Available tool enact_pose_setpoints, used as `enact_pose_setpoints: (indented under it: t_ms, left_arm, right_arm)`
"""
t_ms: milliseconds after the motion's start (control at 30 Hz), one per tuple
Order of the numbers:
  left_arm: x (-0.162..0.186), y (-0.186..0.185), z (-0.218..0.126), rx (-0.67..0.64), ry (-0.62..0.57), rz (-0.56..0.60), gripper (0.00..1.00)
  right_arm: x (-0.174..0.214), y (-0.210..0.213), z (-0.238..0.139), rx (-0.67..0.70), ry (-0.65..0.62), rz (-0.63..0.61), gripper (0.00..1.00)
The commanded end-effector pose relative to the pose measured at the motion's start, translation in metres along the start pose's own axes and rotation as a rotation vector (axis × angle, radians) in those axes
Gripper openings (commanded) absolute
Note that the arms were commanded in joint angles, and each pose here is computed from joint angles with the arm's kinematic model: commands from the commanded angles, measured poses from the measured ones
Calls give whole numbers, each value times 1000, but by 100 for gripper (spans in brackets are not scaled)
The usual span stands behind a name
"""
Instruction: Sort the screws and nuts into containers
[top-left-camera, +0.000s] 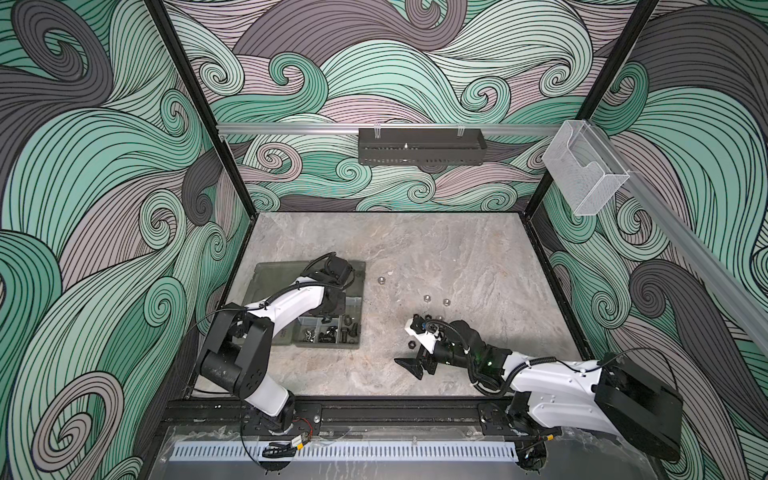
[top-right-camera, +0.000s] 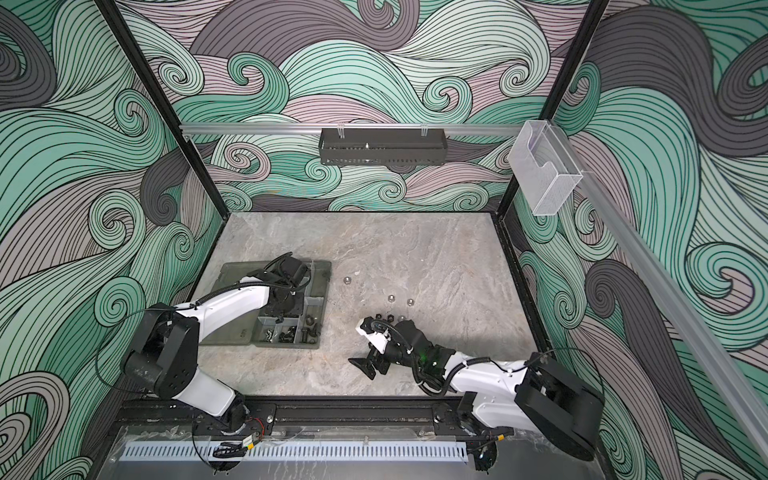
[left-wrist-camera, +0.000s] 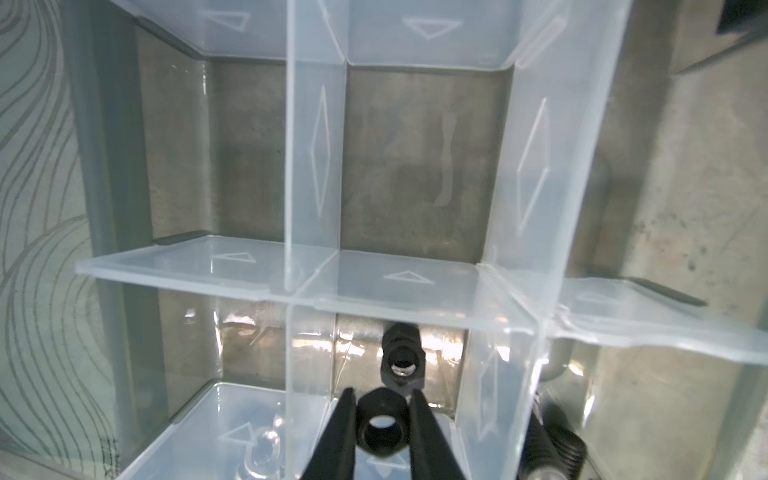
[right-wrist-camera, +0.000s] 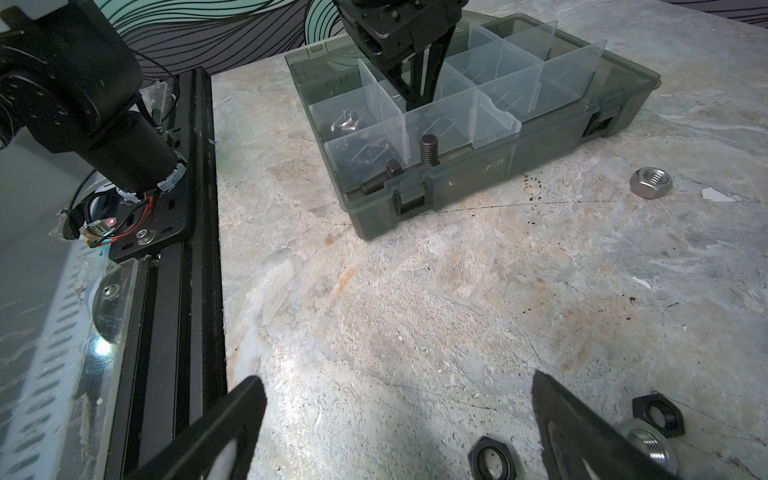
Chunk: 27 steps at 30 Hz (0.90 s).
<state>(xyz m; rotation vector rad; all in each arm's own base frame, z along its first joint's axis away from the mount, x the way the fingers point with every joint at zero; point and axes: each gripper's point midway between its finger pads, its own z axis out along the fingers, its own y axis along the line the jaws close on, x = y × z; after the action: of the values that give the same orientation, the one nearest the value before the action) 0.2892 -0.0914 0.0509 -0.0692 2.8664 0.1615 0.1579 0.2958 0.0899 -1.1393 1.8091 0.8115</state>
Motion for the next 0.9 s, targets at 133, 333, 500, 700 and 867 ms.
enact_pose_setpoints:
  t_ms: [133,333,500,700,867]
  left_arm:
    - [-4,5,1,-23,-10,-19,27]
    - [-5,5,-2,-18,-18,-19,28]
    - [-6,4,-5,-7,-25,-18,28]
    - [-6,1,-15,31,-40,-18,28]
    - [-13,0,-34,58,-75,-13,29]
  right_arm:
    - [-7,-1,2,6,-6,-36,99]
    - [-6,0,3,3,0,-35,99]
    - [-6,0,4,2,4,-35,99]
    - [-6,-1,5,4,10,-36,99]
    - [-7,-5,3,29,22,-47,99]
